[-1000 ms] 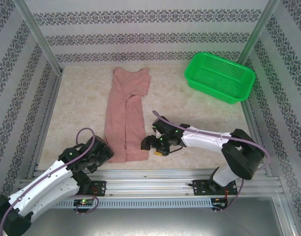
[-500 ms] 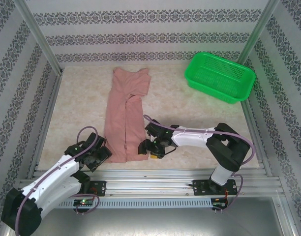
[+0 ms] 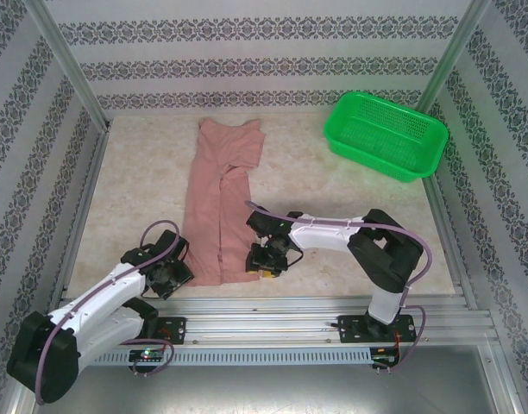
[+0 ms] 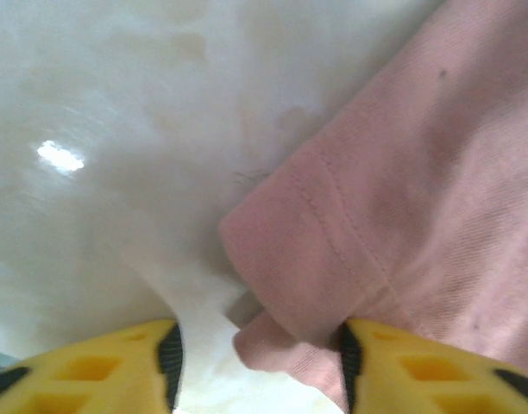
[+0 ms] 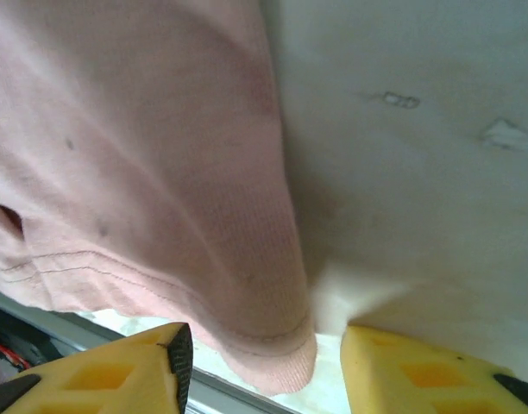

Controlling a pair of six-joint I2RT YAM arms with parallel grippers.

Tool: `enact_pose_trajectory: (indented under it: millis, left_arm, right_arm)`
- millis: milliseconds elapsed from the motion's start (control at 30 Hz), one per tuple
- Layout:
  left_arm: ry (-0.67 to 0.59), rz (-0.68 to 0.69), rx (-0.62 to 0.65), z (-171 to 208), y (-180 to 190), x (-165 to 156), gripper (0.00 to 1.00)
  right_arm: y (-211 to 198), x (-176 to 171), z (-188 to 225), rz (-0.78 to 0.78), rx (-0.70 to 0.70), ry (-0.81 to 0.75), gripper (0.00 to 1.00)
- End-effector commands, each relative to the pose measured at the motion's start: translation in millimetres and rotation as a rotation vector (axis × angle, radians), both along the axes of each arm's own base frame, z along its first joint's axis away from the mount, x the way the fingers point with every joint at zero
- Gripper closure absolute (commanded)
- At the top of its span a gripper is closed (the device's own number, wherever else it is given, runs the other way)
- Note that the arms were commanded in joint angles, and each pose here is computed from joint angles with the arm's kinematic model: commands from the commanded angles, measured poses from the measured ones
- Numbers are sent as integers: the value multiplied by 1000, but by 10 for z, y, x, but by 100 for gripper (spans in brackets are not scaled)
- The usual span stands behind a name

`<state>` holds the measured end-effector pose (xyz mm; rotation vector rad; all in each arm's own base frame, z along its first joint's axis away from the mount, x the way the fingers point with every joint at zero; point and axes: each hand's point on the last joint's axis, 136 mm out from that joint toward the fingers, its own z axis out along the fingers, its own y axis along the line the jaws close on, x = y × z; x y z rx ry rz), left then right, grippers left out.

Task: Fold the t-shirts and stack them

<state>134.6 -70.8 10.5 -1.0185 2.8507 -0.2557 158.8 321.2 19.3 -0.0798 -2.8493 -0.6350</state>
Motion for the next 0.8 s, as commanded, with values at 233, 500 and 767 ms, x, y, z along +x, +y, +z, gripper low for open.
enact_pose_trajectory:
  millis: [233, 500, 767]
  left_arm:
    - [-236, -142, -188, 372, -504, 652, 68]
    - [-240, -149, -169, 457, -443, 584, 96]
    - [-230, -96, -194, 442, -332, 232, 100]
  right_arm:
    - [423, 108, 160, 74, 146, -108, 82]
    - [375, 59, 192, 84, 145, -96, 96]
    - [33, -203, 194, 65, 103, -57, 100]
